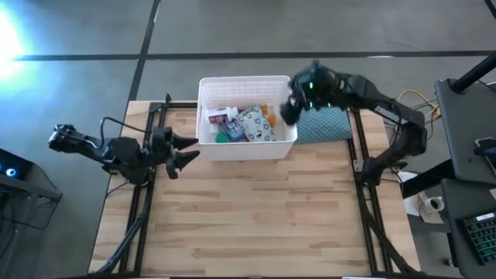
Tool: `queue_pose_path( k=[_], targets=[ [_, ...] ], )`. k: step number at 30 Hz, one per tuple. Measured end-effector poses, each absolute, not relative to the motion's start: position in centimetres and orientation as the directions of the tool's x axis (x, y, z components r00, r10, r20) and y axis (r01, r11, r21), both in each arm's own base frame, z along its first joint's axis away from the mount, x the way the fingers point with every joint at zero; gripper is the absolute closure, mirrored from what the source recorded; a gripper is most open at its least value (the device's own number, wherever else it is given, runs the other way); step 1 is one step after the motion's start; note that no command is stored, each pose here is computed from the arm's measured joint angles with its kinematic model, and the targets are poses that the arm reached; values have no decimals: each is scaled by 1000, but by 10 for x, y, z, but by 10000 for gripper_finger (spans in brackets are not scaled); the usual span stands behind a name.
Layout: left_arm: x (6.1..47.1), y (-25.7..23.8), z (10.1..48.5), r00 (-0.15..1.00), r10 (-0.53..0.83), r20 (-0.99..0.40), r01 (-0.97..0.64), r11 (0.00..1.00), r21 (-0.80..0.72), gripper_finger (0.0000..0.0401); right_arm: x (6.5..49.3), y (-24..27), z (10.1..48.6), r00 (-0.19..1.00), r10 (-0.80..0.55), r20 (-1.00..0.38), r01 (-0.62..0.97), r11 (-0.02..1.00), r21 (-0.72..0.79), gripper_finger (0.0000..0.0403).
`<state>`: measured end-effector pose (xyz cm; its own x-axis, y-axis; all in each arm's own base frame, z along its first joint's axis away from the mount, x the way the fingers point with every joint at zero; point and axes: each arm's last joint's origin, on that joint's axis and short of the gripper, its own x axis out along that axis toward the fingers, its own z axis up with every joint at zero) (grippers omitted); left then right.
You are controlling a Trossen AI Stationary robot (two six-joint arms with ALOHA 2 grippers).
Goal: Pick & place medical supplies in basket/bin
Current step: Return to Home Position
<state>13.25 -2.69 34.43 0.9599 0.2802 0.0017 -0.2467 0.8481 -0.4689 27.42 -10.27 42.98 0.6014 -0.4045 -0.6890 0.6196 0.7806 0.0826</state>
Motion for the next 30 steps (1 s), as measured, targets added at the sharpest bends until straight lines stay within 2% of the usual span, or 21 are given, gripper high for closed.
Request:
queue_pose_path(
  k=[3,6,9,13,15,19,24,30],
  targets=[
    [128,-26,324,969,235,78,-167,852,-496,146,269,-83,426,666,-248,-704,465,876,131,183],
    [124,-24,301,973,187,137,-102,876,-471,146,260,-66,429,768,-63,-637,268,935,231,183],
    [125,-20,281,969,157,191,-51,883,-467,146,252,-53,429,857,53,-512,123,945,303,183],
    [128,-17,271,963,100,251,23,895,-445,146,239,-44,419,909,208,-362,-63,926,373,183],
    [130,-15,270,963,115,243,4,898,-440,146,229,-41,413,925,225,-306,-92,915,393,183],
    [131,-11,268,971,90,223,16,903,-430,146,208,-36,393,930,231,-286,-90,898,431,183],
    [118,-5,262,988,92,127,-31,909,-416,146,178,-24,376,948,251,-197,-138,879,457,183],
    [88,-2,271,968,112,224,-7,907,-422,146,144,-12,369,961,275,-34,-235,876,421,183]
  ],
)
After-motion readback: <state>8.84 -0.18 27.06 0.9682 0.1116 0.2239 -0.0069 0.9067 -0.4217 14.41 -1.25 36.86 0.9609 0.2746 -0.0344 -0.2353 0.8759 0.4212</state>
